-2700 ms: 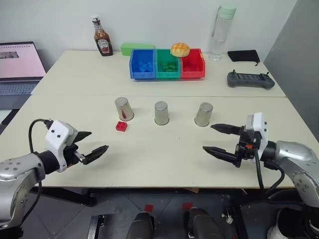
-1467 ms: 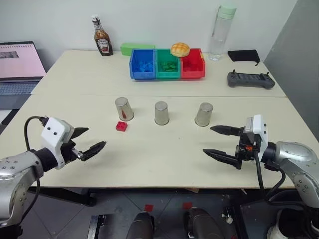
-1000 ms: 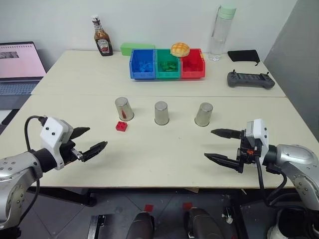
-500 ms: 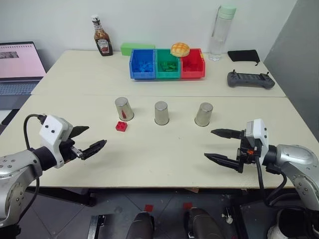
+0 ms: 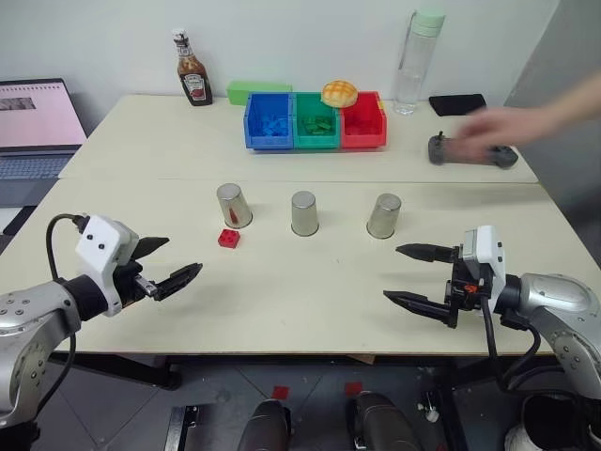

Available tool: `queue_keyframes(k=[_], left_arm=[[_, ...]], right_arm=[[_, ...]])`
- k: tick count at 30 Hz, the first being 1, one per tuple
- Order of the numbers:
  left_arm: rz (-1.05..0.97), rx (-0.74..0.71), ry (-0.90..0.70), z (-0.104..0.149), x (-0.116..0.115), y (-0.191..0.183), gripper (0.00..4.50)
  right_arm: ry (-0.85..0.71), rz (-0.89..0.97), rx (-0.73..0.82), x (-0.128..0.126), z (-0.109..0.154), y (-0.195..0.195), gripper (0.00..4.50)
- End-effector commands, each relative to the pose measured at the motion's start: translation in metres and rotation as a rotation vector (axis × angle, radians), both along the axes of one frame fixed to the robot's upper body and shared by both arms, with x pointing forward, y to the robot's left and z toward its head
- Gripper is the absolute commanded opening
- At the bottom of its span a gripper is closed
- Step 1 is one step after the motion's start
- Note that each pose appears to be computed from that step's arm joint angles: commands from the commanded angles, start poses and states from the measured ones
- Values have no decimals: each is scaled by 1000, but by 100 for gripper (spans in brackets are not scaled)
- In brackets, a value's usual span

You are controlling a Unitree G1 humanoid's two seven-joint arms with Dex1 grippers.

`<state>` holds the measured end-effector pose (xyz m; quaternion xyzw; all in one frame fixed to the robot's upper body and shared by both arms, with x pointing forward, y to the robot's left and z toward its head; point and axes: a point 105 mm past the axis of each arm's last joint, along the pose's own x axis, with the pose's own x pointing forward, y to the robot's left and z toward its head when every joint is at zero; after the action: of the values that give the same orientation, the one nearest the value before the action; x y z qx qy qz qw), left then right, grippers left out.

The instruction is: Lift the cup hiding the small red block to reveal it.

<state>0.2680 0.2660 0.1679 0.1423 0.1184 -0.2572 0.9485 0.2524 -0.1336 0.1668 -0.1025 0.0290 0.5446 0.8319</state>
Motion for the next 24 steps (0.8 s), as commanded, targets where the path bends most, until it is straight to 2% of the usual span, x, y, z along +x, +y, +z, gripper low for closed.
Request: queue_keyframes(k=[1, 24], left_arm=[[-18, 25, -44, 15, 1, -3, 445], [-12, 31, -41, 13, 0, 0, 445]], right_arm=[[-31, 17, 14, -5, 8, 5, 450], [-26, 20, 18, -7, 6, 8, 450]])
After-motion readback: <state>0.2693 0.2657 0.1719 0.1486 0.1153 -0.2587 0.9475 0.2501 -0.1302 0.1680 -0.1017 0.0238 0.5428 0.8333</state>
